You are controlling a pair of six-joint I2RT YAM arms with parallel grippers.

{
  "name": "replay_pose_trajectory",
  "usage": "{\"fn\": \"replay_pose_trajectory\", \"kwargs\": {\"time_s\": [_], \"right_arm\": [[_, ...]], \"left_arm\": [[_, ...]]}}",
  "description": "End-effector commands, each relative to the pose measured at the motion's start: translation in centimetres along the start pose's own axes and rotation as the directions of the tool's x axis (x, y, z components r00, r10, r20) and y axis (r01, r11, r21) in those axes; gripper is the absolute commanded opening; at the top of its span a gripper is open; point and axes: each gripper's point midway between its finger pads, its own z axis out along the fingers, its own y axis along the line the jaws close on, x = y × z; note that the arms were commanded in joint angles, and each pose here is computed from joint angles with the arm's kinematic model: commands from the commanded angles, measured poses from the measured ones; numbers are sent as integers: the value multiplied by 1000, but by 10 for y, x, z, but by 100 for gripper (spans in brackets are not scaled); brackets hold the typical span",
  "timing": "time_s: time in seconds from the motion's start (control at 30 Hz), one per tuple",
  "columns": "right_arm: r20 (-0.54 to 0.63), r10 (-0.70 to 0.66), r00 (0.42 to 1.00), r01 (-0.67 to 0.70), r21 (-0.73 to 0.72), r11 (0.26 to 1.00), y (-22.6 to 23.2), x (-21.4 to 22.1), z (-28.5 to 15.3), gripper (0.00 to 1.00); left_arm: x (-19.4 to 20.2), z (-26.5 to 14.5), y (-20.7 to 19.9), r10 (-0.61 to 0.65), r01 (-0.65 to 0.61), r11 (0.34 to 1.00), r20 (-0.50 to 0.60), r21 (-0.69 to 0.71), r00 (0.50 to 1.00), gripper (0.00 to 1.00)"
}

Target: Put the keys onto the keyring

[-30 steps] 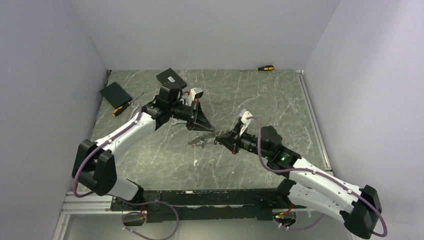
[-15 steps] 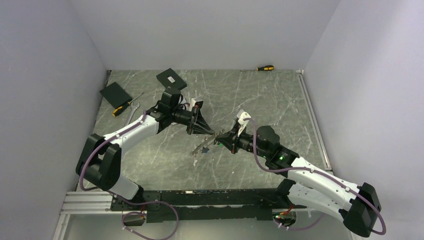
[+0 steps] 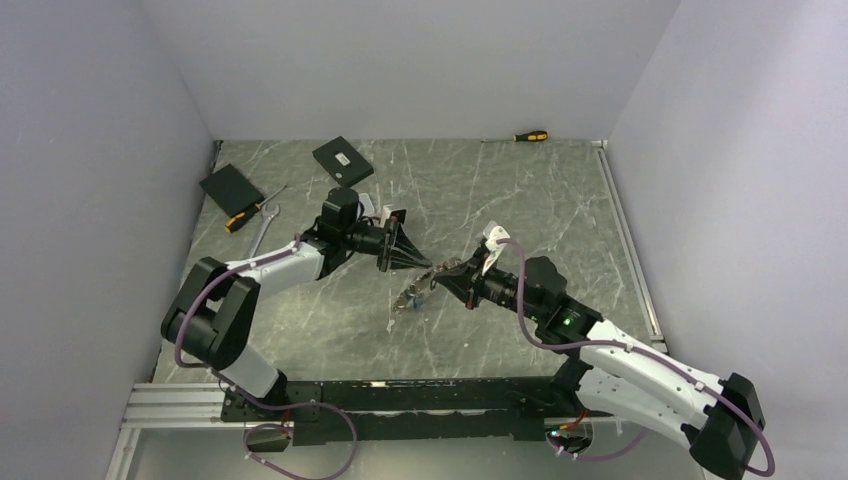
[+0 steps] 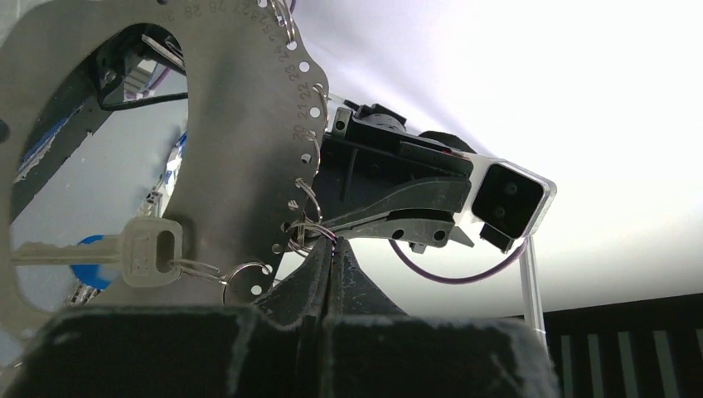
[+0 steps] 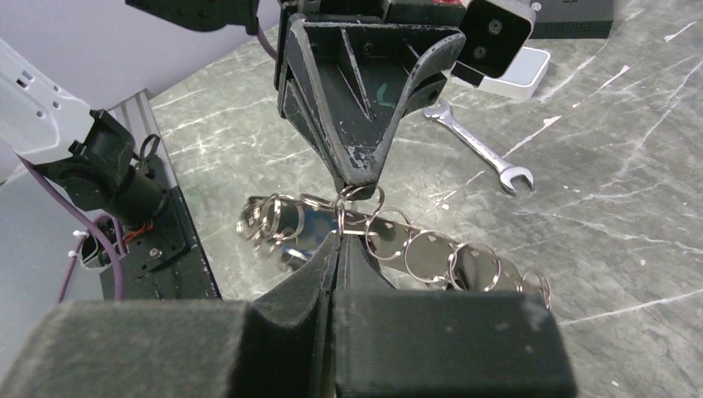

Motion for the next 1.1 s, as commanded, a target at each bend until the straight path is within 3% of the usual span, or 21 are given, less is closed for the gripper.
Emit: {"fn": "replay_pose_trajectory", "kwargs": {"time_s": [0.0,0.5,1.07], "right_arm": [[65,12,998,-10,-31,999,7,-15,3,0],[57,45,997,-46,19,999,-6,4,6,0],[107,44,993,-52,76,996,-19,-10,24,0]], "left_arm": [[-3,-2,-22,51,-54,993,27,102,998,0],[-22,-6,-36,-16,-13,959,102,283,995,0],[-17,-10,-34,-12,-19,944,91,330,996,0]]}}
